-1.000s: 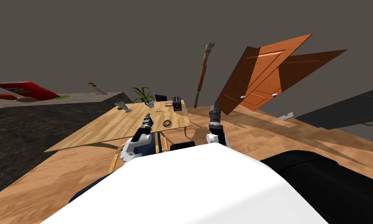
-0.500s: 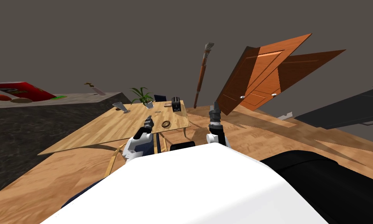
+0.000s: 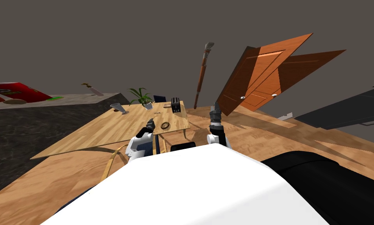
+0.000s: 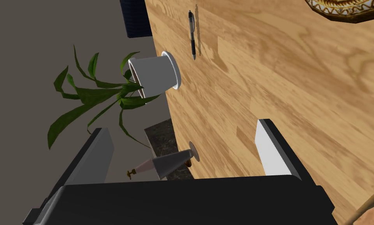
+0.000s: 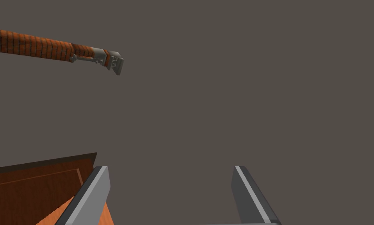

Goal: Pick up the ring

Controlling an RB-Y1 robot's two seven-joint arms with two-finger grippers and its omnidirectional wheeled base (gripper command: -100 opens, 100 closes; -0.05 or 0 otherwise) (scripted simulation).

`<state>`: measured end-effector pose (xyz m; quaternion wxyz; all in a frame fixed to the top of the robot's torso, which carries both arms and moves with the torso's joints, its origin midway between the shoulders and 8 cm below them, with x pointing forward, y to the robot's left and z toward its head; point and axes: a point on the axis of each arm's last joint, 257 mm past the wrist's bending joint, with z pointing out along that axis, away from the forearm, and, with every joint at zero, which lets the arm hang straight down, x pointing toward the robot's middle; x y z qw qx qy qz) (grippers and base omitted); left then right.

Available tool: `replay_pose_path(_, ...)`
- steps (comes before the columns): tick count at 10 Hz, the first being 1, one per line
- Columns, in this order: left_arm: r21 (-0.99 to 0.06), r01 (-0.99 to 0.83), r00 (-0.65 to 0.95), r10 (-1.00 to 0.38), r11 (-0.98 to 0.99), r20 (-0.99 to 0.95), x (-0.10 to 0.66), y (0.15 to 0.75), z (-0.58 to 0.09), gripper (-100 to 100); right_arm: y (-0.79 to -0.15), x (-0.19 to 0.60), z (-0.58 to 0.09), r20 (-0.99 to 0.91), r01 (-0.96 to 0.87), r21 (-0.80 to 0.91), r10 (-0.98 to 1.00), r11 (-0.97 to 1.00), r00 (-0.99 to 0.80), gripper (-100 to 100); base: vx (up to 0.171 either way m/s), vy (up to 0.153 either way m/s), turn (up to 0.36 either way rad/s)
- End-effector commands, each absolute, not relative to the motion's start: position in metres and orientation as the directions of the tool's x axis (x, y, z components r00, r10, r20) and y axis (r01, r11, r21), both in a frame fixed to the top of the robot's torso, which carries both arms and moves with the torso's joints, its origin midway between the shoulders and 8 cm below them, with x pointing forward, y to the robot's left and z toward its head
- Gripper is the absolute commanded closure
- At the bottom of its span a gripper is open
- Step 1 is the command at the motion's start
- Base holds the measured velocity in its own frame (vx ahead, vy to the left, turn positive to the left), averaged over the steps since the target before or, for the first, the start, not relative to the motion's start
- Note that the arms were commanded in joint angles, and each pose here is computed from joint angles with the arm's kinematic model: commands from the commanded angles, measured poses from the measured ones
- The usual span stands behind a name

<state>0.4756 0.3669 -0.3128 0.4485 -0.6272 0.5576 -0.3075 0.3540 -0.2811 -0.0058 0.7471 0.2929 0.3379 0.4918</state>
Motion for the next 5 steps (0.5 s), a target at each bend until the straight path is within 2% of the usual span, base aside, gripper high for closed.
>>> replay_pose_path(1, -0.88, -0.476, 0.192, -0.974, 0.011, -0.116, 0.476, 0.37, -0.329, -100, -0.281, 0.354, -0.006, -0.217, -0.537, 0.77, 0.933, 0.345, 0.288, 0, 0.038, -0.032, -0.014)
replay_pose_path(5, -0.82, -0.572, 0.195, -0.974, -0.015, -0.118, 0.47, 0.37, -0.359, -100, -0.281, 0.354, -0.006, -0.217, -0.537, 0.77, 0.933, 0.345, 0.288, 0, 0.035, -0.027, -0.011)
